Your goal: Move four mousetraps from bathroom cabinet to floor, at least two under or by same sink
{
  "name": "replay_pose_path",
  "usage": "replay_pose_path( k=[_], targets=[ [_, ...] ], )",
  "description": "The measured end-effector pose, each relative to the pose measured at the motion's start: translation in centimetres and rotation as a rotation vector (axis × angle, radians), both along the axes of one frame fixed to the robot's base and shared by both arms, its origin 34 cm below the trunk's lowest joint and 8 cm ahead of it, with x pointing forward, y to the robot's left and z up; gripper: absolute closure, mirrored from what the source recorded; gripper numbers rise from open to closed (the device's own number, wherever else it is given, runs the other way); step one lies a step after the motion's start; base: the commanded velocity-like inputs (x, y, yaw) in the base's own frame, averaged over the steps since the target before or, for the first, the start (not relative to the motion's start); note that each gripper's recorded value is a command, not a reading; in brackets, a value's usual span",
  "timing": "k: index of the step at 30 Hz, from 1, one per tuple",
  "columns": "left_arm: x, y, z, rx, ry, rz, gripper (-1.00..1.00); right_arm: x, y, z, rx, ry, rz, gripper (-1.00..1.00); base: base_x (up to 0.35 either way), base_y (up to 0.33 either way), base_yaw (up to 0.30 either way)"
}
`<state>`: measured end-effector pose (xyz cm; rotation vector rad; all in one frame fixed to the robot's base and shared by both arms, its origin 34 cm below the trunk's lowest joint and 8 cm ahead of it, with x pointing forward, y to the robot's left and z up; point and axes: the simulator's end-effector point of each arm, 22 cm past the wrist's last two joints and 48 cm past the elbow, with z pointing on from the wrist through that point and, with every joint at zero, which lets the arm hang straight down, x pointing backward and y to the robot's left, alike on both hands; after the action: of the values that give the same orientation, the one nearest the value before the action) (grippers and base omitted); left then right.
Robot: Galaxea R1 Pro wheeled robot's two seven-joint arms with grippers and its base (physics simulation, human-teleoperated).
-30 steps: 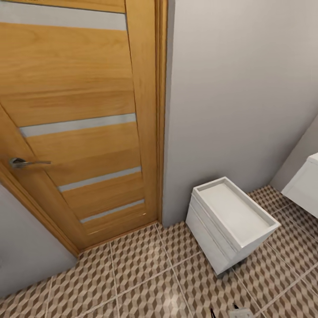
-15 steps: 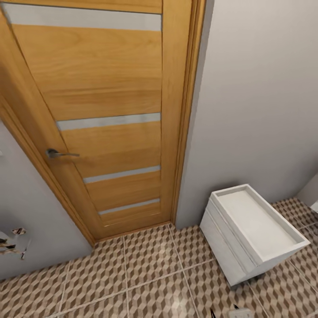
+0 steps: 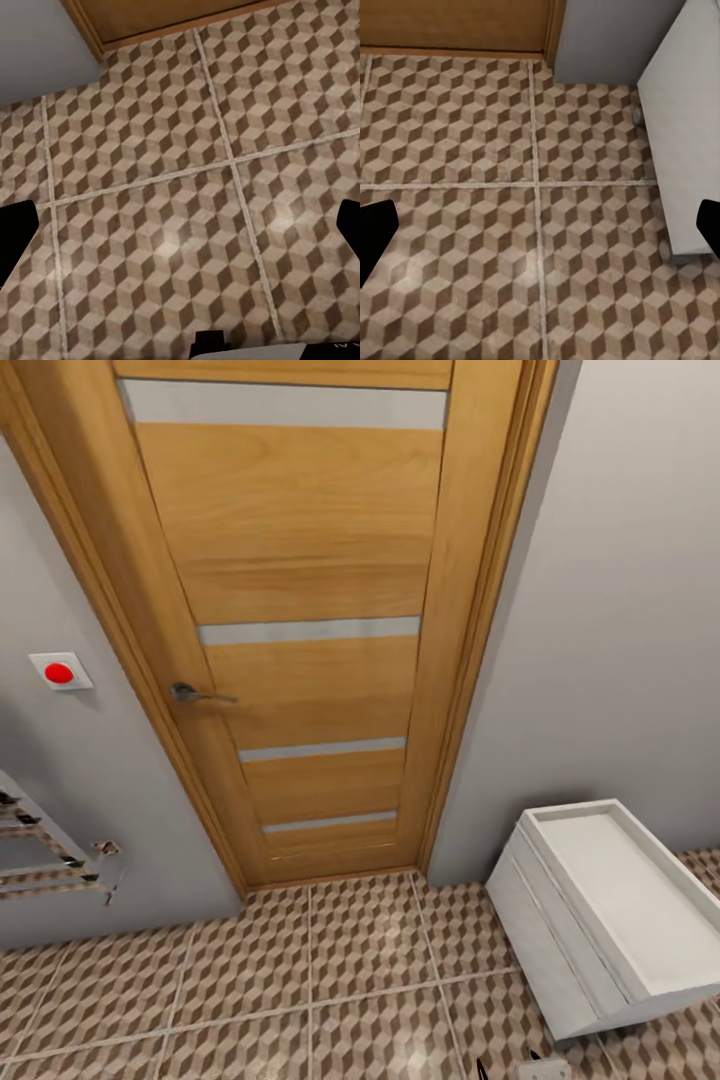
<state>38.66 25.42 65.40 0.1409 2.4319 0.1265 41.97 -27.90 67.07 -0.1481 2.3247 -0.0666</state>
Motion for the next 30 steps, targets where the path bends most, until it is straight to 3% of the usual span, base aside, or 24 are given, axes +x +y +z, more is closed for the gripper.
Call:
replay_pose_path(
  k=[30],
  targets=[
    [-0.11,0.01,-0.02,0.0,0.001,0.0,-1.0,-0.09,-0.01,-0.03,0.0,0.002,0.001,-1.0,0.0,0.0,0.287]
  ],
)
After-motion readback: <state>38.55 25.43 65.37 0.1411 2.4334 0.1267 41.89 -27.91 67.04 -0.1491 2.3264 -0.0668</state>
